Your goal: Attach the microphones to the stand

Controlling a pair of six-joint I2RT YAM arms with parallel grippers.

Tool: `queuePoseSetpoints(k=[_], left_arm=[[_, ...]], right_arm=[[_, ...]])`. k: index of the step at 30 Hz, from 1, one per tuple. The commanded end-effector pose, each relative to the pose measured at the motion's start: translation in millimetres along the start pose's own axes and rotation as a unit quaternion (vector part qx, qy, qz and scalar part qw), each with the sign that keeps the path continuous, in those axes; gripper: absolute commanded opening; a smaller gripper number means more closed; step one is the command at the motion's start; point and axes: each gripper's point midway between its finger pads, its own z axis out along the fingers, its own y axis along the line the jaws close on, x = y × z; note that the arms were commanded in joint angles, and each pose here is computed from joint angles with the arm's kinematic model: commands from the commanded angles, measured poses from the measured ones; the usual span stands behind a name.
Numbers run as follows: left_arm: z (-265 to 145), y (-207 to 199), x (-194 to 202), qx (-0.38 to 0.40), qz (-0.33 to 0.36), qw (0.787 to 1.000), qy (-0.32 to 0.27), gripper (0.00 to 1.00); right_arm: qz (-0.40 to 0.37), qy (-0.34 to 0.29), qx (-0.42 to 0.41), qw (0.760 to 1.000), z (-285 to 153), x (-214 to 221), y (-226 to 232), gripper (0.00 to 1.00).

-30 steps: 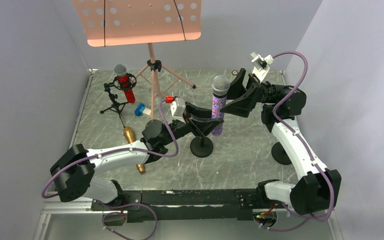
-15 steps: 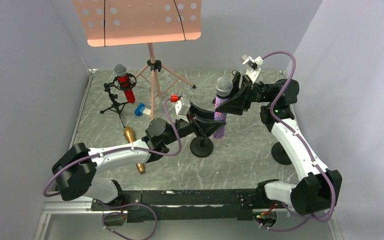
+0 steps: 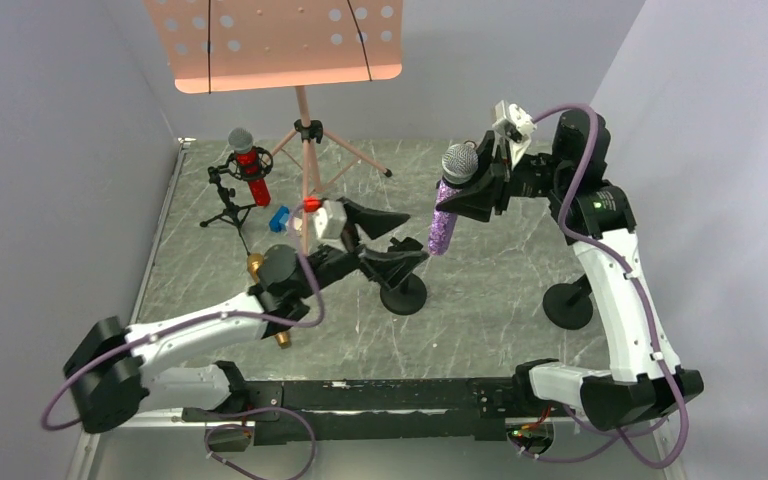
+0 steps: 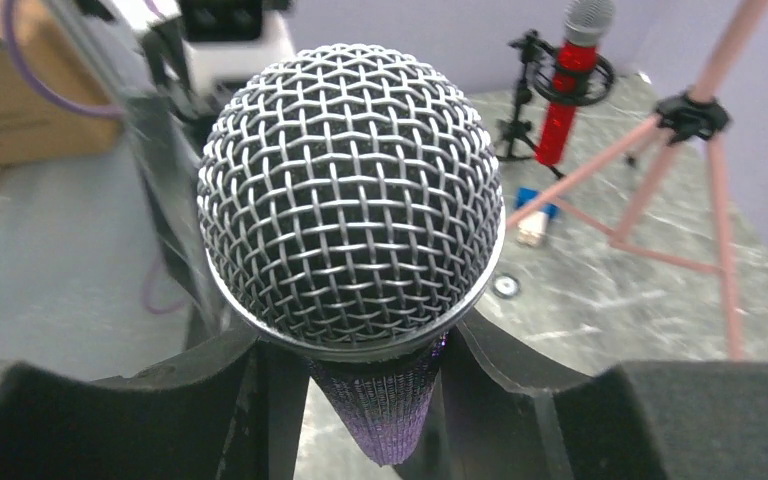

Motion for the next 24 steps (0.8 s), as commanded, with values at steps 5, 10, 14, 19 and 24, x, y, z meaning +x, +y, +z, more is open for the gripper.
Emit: queuePoseSetpoints(k=[5, 10, 14, 19, 24], left_arm=[[-80, 20, -2, -0.017, 0.107, 0.992, 0.068, 0.99], [-109, 36, 35, 0.021, 0.227, 0.961, 0.155, 0.99], [-107, 54, 45, 0.043, 0.280, 0.939, 0.194, 0.99], [-87, 76, 54, 0.094, 0.262, 0.940, 0.200, 0.93], [-66, 82, 67, 0.146, 0.227, 0.944, 0.188, 0.93]], right_arm=[[-0.090, 0.092, 0.087, 0.988, -20, 38, -19, 0.00], [-0.079, 0.111, 0.094, 0.986, -21, 56, -31, 0.00], [-0.073, 0.119, 0.097, 0.985, -21, 61, -34, 0.00], [-0.065, 0.122, 0.094, 0.986, -20, 67, -34, 0.00], [-0.062, 0.122, 0.093, 0.986, -19, 70, -34, 0.00]])
